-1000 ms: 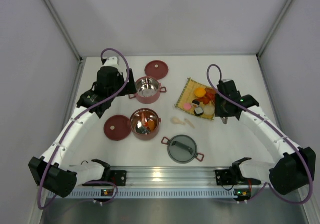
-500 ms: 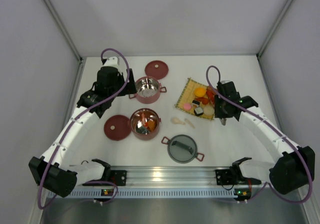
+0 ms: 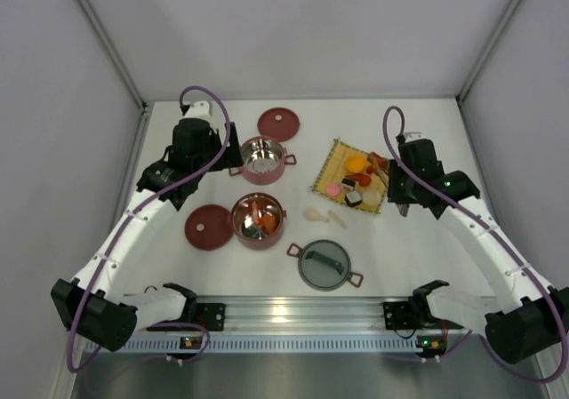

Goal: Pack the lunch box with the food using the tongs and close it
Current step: Pick up the fake food from the plate, then place the fake food in the packing box.

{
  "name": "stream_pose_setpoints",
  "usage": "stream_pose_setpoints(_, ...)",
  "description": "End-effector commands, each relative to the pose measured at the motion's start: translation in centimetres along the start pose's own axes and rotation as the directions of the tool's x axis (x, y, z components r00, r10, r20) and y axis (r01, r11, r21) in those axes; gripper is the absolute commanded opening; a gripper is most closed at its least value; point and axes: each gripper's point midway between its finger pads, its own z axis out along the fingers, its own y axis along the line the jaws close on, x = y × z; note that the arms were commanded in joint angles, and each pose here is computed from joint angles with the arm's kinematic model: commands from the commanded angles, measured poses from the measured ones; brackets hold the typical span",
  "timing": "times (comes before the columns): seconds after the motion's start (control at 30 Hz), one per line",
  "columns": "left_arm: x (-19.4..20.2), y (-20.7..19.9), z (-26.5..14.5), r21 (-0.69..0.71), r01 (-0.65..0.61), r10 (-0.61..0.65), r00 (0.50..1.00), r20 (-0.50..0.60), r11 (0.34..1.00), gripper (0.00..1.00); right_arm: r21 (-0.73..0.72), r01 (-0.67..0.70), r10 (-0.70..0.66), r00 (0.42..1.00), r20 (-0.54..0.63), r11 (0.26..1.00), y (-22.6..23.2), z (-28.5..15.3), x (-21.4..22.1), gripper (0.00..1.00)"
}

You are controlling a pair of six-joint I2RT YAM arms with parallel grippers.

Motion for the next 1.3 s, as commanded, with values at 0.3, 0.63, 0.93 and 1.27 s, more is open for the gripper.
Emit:
stream_pose_setpoints(0.3, -0.8, -0.4, -0.6, 0.023, 0.015, -0.015, 0.999, 0.035, 1.000, 0.99, -0.107, 0.000, 0.014, 0.992, 0.129, 0.994, 1.8, -4.7, -4.2, 0.13)
stream_pose_setpoints(0.63, -0.7, -0.3, -0.4, 0.013, 0.014, -0.014, 0.999, 0.032, 1.000, 0.99, -0.307, 0.089, -0.038, 0.985, 0.169, 0.948, 8.6, -8.3, -4.9, 0.11)
stream_pose_setpoints(0.93, -0.4, -0.2, -0.1, 0.008, 0.012, -0.012, 1.000, 0.024, 1.000, 0.99, -0.550, 0.210, -0.138, 0.976, 0.170, 0.808, 18.1, -12.7, -2.4, 0.11)
stream_pose_setpoints(1.27, -0.5, -0.2, -0.2, 0.007, 0.010, -0.010, 1.000, 0.025, 1.000, 0.99, -0.626, 0.292, -0.271, 0.953, 0.132, 0.723, 23.9, -13.6, 2.4, 0.14)
